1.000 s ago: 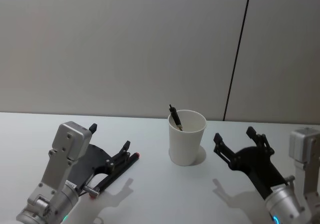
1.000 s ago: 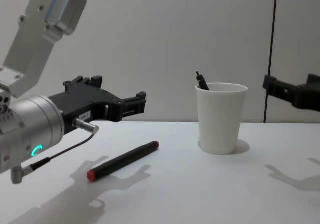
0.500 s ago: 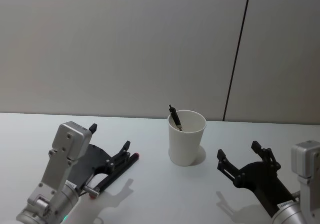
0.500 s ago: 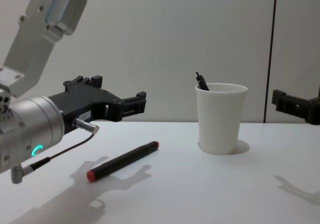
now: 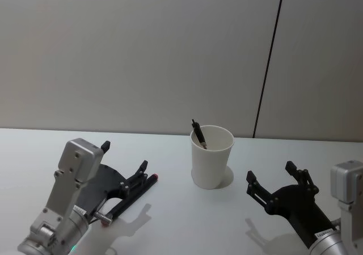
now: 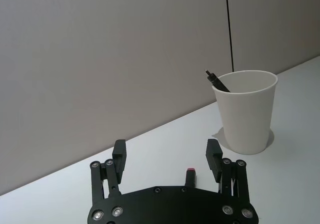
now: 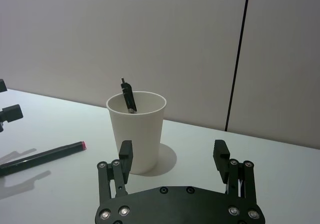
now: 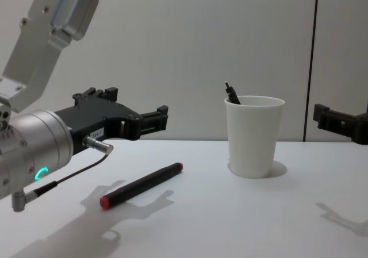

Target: Place the pen into the pen holder.

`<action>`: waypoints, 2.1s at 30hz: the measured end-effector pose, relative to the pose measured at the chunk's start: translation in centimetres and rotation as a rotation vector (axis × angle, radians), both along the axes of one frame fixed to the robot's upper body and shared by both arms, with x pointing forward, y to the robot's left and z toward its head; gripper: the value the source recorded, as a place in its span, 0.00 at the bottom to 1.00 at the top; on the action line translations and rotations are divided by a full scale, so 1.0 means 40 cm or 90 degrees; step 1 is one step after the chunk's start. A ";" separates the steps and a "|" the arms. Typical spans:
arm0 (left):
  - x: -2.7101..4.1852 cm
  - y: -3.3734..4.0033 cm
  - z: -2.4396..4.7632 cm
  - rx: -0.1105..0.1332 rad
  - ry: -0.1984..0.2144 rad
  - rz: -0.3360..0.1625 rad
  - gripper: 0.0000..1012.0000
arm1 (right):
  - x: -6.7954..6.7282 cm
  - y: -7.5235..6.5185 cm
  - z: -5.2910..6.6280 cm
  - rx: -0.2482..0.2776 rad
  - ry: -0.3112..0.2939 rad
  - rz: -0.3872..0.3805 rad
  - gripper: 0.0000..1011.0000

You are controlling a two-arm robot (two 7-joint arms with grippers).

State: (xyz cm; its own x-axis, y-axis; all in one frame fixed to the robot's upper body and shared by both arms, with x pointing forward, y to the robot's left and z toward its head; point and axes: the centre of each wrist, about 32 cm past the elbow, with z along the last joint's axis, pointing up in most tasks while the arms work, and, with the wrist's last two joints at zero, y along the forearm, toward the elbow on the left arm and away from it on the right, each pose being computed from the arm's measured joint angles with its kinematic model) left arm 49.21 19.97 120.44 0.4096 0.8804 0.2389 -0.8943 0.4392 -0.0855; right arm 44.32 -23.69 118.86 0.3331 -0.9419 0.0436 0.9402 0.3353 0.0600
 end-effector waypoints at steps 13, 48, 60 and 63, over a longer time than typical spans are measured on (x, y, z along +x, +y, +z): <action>-0.002 0.031 0.001 -0.011 0.023 -0.037 0.99 | 0.000 -0.001 0.000 0.000 0.000 0.000 0.99; 0.034 0.165 0.026 -0.002 0.229 -0.132 0.99 | 0.000 -0.001 0.000 0.000 0.000 0.000 0.99; 0.075 0.189 0.025 0.003 0.287 -0.161 0.99 | 0.000 -0.001 0.000 0.000 0.000 0.000 0.99; 0.084 0.193 0.024 0.005 0.301 -0.165 0.99 | 0.000 -0.001 0.000 0.000 0.000 0.000 0.99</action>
